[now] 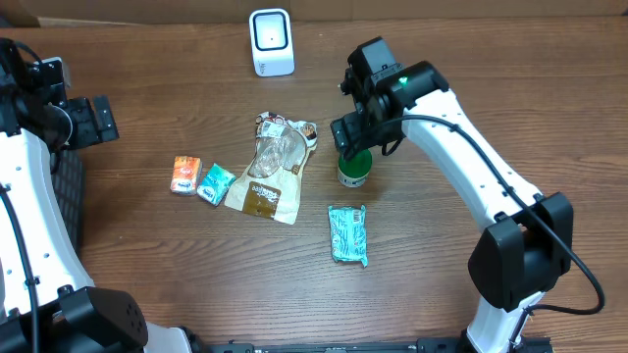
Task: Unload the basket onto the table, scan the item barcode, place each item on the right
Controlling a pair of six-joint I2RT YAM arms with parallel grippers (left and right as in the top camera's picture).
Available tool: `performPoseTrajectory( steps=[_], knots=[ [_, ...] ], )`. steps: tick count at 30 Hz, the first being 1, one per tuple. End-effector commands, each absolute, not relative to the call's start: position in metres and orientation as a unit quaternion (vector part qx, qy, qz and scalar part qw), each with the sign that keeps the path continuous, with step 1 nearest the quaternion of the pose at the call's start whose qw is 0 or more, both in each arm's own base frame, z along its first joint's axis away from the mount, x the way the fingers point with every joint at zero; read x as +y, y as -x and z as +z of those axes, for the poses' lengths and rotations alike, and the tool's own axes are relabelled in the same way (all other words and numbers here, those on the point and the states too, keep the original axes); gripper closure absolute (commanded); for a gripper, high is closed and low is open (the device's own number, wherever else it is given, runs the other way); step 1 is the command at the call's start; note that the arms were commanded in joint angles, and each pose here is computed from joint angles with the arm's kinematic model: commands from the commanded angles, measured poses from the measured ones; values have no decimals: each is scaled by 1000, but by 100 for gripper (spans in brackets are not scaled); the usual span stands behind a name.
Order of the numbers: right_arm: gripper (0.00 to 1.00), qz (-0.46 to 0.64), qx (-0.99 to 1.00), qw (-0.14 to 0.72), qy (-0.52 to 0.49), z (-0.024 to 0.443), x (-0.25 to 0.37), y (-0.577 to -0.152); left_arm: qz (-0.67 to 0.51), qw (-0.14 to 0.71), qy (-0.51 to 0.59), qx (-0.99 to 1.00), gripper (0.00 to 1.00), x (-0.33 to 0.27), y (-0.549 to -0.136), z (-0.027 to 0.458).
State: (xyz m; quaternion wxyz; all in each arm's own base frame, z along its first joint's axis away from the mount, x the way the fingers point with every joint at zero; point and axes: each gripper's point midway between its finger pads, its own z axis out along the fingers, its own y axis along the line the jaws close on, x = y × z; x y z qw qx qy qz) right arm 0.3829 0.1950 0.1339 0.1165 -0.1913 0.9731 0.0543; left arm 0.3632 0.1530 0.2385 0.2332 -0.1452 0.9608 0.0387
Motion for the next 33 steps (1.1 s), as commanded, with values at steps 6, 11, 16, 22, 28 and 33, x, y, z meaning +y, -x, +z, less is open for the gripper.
performPoseTrajectory(
  steps=[6, 11, 16, 22, 28, 33],
  knots=[
    [5, 6, 962, 126, 243, 99, 201, -377, 42, 229, 143, 962, 0, 156, -363, 235],
    [6, 4, 960, 123, 252, 82, 199, -375, 42, 229, 143, 962, 0, 156, -363, 235],
    [9, -3, 962, 106, 252, 64, 197, -374, 42, 229, 143, 962, 0, 156, -363, 235],
    [27, -11, 962, 111, 250, 62, 196, -379, 42, 229, 143, 962, 0, 156, -363, 235],
    [52, -6, 964, 122, 236, 78, 199, -384, 42, 229, 143, 962, 0, 156, -363, 235],
    [54, 68, 963, 155, 210, 138, 217, -391, 42, 229, 143, 962, 0, 156, -363, 235]
  ],
)
